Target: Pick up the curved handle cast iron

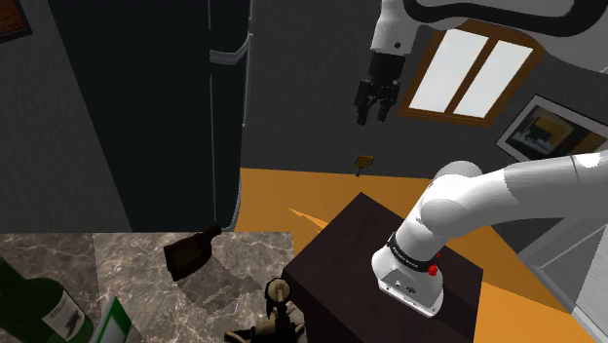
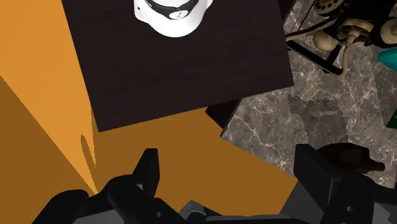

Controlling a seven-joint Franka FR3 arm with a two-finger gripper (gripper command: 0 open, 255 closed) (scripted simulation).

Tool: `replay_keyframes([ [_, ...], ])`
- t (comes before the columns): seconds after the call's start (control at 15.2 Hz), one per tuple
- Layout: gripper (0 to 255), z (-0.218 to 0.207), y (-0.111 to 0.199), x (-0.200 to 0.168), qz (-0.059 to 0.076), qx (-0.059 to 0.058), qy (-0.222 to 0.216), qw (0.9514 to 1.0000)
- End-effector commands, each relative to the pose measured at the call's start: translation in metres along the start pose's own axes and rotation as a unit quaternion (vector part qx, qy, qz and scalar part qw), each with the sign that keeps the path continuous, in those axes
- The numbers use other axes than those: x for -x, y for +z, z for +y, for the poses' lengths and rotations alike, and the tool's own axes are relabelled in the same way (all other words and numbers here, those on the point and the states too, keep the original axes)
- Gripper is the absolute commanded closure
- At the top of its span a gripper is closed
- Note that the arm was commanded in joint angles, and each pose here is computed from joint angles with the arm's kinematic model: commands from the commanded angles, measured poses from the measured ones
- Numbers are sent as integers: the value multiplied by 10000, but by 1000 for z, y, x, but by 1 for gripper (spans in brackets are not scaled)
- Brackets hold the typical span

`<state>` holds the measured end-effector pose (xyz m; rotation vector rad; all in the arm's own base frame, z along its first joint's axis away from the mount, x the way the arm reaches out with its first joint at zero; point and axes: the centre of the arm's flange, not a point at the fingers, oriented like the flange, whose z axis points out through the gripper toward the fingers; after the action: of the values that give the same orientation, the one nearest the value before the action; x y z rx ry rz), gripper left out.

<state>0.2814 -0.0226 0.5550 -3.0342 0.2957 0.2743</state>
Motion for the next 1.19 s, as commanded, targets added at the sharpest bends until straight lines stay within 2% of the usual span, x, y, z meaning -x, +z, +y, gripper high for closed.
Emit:
replay_keyframes([
  [0.0,0,0,0,0,0,0,0,10000],
  [0.26,0,-24,31,-36,41,93,-555,9984],
  [0.53,0,-51,62,-69,81,186,-1108,9936],
  [0.79,0,-82,93,-100,122,278,-1657,9857],
  [1.12,0,-123,132,-133,172,391,-2336,9714],
])
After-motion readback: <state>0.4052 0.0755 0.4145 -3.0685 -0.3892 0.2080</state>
